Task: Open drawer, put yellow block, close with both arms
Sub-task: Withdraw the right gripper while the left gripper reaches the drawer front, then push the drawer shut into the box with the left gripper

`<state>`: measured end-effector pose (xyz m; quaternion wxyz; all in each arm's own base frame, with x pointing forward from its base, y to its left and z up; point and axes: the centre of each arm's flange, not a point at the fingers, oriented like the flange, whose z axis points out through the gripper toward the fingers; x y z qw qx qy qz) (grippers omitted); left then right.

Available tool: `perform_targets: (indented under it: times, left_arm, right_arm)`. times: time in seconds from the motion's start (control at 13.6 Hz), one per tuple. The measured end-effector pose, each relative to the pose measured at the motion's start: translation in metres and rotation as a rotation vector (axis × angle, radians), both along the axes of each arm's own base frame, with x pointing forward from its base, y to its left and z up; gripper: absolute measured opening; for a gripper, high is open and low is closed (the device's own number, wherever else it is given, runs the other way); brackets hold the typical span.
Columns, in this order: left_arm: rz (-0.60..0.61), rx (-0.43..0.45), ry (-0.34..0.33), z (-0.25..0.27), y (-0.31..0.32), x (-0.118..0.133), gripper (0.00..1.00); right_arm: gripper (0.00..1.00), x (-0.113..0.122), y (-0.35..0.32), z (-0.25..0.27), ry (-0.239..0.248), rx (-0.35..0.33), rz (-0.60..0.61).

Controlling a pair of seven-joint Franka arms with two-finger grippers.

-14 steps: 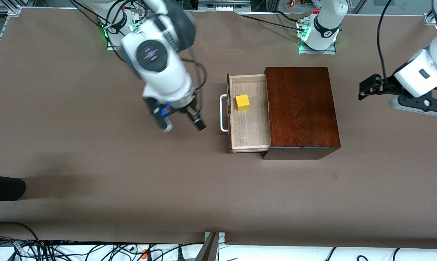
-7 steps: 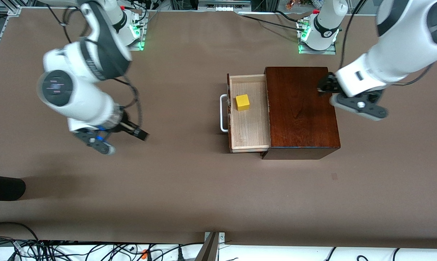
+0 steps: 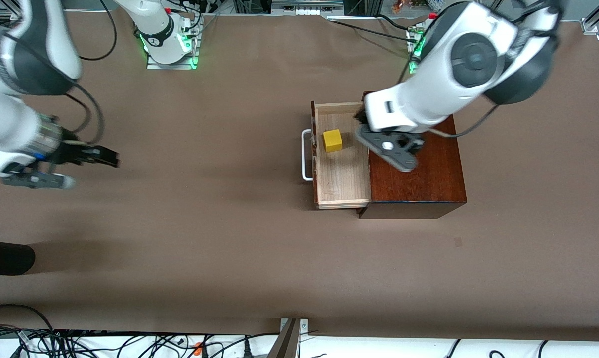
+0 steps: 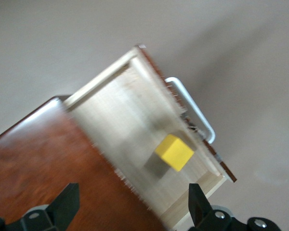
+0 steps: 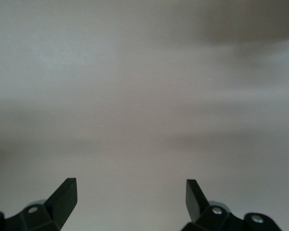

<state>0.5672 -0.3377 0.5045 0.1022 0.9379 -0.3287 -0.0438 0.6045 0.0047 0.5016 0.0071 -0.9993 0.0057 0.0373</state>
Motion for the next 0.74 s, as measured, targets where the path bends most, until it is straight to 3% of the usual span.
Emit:
perform_targets:
  times: [0.37,0.74]
  left_arm:
    - [-0.425,-0.030,-0.107,-0.057,-0.084,-0.020,1.00]
    - [-0.784,0.001,-0.167,-0.114,-0.138,-0.042,1.00]
  right_arm:
    - [1.00,-0.042,-0.030,0.073,-0.025,-0.038,0.021]
    - [1.00,-0.049,-0.043,0.089,-0.037,-0.040,-0.003]
